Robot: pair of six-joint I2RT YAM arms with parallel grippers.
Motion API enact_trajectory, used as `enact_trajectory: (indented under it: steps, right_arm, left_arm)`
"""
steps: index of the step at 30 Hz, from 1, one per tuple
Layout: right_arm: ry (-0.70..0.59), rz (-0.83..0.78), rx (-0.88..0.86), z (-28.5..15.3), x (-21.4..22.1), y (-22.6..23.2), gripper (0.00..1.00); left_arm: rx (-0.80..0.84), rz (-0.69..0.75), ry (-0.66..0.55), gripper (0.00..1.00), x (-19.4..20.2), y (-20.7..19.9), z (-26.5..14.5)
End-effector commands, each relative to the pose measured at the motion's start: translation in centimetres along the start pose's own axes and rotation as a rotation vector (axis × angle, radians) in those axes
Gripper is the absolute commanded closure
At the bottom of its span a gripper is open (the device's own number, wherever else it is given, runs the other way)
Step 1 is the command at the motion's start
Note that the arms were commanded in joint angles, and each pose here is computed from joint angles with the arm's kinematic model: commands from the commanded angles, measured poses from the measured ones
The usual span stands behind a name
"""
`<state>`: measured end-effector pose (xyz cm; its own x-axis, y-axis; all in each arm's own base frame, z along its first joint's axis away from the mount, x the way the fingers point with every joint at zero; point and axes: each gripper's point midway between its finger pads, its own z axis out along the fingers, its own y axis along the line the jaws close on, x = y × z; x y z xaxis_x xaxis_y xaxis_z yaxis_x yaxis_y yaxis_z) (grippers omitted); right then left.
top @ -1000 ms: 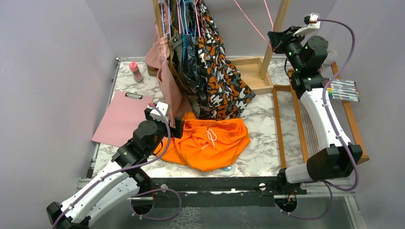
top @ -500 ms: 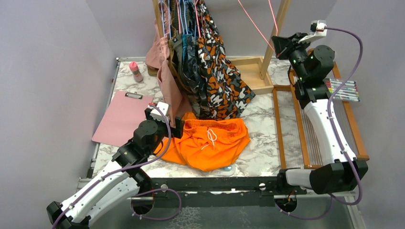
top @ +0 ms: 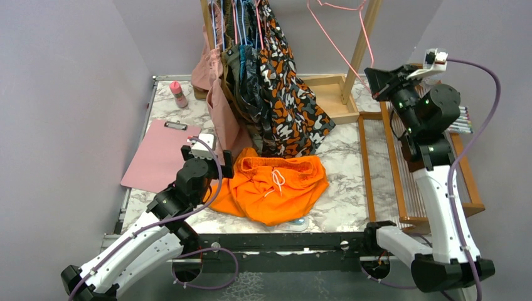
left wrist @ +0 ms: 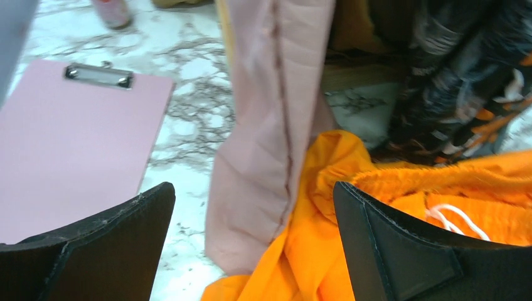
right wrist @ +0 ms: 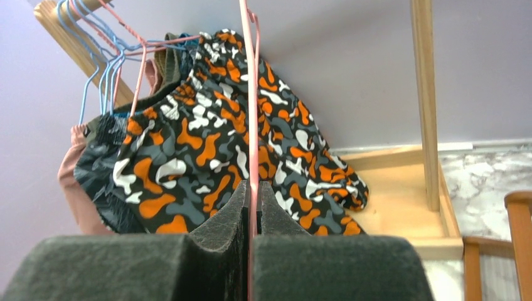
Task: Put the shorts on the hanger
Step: Pick up the hanger from the clothesline.
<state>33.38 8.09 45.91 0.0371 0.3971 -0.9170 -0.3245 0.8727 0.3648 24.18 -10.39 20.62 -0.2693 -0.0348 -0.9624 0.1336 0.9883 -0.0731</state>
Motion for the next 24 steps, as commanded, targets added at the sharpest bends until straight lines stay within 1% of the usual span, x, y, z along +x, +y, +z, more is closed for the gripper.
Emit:
enact_trajectory:
  steps: [1,7,9,11,14,17,21,24]
  right_arm:
    - [0.062,0.034,0.021,-2.7,1.6,0.6,0.99]
    - [0.019,-0.033,-0.145,-6.4,-0.4,5.6,0.99]
    - [0.004,-0.062,-0.244,-7.9,-1.1,7.9,0.99]
    - [-0.012,-0.08,-0.343,-9.4,-1.9,10.0,0.99]
    - [-0.019,-0.1,-0.489,-11.8,-2.3,12.8,0.99]
    - [-0.002,-0.112,-0.642,-14.0,-1.7,15.1,0.99]
    - [0.038,-0.139,-0.821,-16.7,0.3,16.9,0.99]
    - [0.082,-0.158,-0.894,-18.0,3.3,16.8,0.99]
  left_arm:
    - [-0.2,-0.097,-0.082,0.01,-2.4,3.5,-1.1]
    - [-0.408,-0.222,-0.193,0.01,-4.5,7.7,-3.6]
    - [-0.416,-0.255,-0.23,0.01,-6.0,8.3,-4.7]
    - [-0.379,-0.3,-0.278,0.01,-8.4,8.4,-6.0]
    - [-0.266,-0.362,-0.352,0.01,-12.5,7.7,-8.3]
    - [-0.09,-0.356,-0.434,0.01,-17.3,6.0,-10.8]
    - [0.199,-0.248,-0.55,0.01,-23.2,2.2,-14.6]
    - [0.392,-0.177,-0.639,0.01,-26.7,-0.7,-17.3]
